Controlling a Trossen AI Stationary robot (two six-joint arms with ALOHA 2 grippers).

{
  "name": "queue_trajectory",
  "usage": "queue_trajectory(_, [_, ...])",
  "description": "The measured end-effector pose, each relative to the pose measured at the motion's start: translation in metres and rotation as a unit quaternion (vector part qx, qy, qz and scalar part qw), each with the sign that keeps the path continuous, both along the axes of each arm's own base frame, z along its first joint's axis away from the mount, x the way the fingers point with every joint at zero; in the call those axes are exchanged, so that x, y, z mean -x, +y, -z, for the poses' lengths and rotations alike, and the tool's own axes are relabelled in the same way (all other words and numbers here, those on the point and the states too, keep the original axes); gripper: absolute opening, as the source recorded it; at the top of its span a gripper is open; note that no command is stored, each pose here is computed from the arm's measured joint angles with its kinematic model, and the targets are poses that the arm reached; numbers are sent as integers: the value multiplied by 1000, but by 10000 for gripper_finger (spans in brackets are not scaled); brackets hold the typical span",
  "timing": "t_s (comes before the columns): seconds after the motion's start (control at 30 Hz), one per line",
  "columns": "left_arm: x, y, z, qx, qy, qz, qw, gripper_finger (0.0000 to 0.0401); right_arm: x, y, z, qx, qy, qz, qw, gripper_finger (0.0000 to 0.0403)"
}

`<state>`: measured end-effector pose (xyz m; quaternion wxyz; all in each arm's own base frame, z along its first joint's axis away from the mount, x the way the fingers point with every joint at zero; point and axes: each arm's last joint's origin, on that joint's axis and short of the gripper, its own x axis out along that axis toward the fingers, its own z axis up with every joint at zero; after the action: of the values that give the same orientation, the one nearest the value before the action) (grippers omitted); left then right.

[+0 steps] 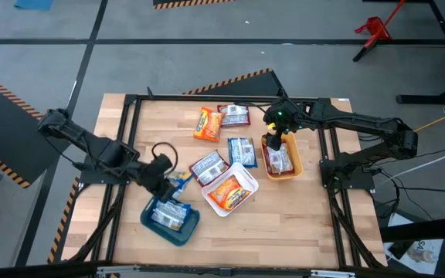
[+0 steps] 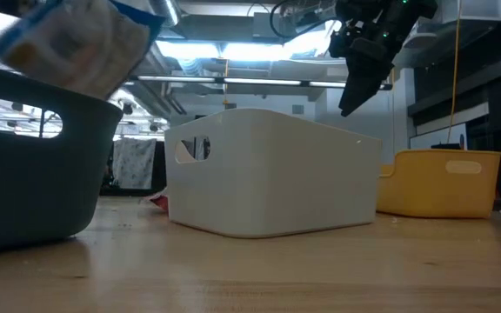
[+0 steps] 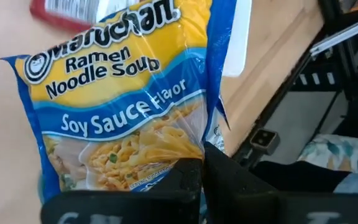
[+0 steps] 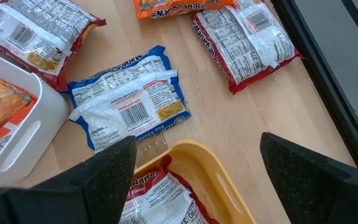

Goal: Sort Maruchan noodles
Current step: Put the left blue noodle pack into the green bin

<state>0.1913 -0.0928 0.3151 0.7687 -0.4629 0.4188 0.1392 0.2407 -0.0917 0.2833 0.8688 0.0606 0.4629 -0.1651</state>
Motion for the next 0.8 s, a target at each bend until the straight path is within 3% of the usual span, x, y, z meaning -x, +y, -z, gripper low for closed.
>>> queue_trajectory(0.3, [0,-37,17,37,53,-24,998,0,0,0,0,4,2,-7,1000,328])
queue_trajectory(0.8, [-18,-74,58,32,135,-28,990,0,0,0,0,5,3,-10,1000,328])
